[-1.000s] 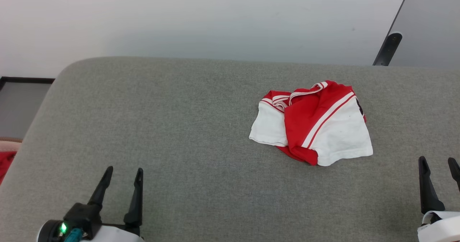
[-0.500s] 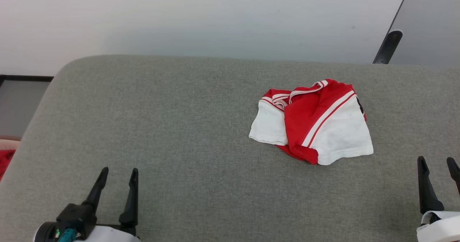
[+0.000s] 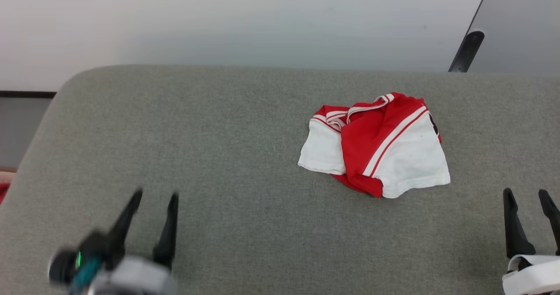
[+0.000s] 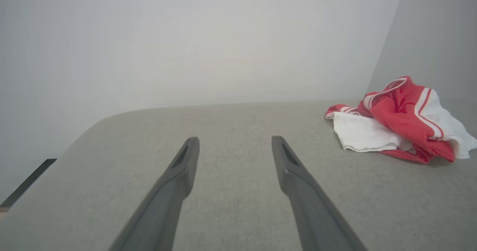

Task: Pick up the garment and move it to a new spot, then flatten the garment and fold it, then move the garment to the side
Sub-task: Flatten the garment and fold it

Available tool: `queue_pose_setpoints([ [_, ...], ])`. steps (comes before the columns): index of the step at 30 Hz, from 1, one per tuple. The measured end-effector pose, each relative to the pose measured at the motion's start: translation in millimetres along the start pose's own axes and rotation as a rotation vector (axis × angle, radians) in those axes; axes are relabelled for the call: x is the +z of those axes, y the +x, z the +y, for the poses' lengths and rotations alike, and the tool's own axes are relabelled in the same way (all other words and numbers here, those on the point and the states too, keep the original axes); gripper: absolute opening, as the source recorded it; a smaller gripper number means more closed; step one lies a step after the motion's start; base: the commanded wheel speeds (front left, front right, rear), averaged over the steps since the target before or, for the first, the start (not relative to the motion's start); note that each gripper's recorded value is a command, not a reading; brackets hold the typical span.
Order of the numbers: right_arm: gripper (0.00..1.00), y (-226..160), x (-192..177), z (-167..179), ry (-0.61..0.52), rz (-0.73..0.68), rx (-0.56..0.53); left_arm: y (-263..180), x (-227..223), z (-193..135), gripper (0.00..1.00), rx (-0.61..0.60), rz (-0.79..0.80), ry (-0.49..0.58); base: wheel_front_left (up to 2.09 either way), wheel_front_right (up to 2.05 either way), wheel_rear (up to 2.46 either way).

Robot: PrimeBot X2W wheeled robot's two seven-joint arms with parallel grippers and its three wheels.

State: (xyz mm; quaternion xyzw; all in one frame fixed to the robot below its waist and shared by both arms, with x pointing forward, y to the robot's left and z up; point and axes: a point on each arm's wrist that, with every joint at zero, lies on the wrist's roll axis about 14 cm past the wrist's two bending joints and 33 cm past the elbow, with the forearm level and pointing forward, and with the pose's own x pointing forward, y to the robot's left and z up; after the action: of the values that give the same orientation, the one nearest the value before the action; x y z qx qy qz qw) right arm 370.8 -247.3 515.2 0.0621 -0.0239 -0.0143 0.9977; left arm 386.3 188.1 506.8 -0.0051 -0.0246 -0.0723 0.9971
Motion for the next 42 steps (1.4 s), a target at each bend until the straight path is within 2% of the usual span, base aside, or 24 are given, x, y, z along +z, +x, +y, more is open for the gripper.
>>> queue_pose_setpoints([
  [5, 1.0, 8.4, 1.9, 1.4, 0.005, -0.012, 0.0, 55.9, 47.7, -24.5, 1.0, -0.157, -0.083, 0.055, 0.0, 0.0, 0.0],
  [8, 1.0, 14.7, 2.4, 4.7, 0.008, -0.023, 0.007, 93.5, 60.9, -36.0, 1.0, -0.216, -0.048, 0.057, 0.0, 0.0, 0.0],
  [10, 1.0, 18.5, 1.5, 4.5, 0.014, -0.028, 0.004, 119.0, 59.1, -44.0, 1.0, -0.238, 0.032, -0.008, 0.0, 0.0, 0.0],
  [13, 1.0, 23.1, -4.5, 6.9, 0.027, -0.022, 0.003, 143.2, 35.0, -64.9, 1.0, -0.305, 0.247, -0.097, 0.0, 0.0, 0.0],
  [15, 1.0, 25.9, -7.6, 7.4, 0.037, -0.021, -0.003, 153.7, 18.8, -73.4, 1.0, -0.342, 0.391, -0.111, 0.0, 0.0, 0.0],
  [19, 1.0, 25.3, -15.4, -1.8, 0.043, -0.011, -0.04, 156.2, -15.8, -99.6, 1.0, -0.434, 0.65, -0.159, 0.0, 0.0, 0.0],
  [25, 1.0, 26.4, -29.5, -11.0, 0.055, 0.014, -0.082, 148.5, -49.5, -146.8, 1.0, -0.59, 0.899, -0.262, 0.0, 0.0, 0.0],
  [33, 1.0, 25.3, -40.0, -28.0, 0.045, 0.041, -0.138, 155.3, -93.8, -154.5, 1.0, -0.613, 1.049, -0.212, 0.0, 0.0, 0.0],
  [40, 1.0, 22.8, -47.3, -37.6, 0.041, 0.062, -0.177, 158.9, -118.2, -165.5, 1.0, -0.634, 1.128, -0.242, 0.0, 0.0, 0.0],
  [42, 1.0, 22.3, -48.2, -39.1, 0.041, 0.063, -0.184, 158.4, -122.2, -166.8, 1.0, -0.646, 1.152, -0.217, 0.0, 0.0, 0.0],
])
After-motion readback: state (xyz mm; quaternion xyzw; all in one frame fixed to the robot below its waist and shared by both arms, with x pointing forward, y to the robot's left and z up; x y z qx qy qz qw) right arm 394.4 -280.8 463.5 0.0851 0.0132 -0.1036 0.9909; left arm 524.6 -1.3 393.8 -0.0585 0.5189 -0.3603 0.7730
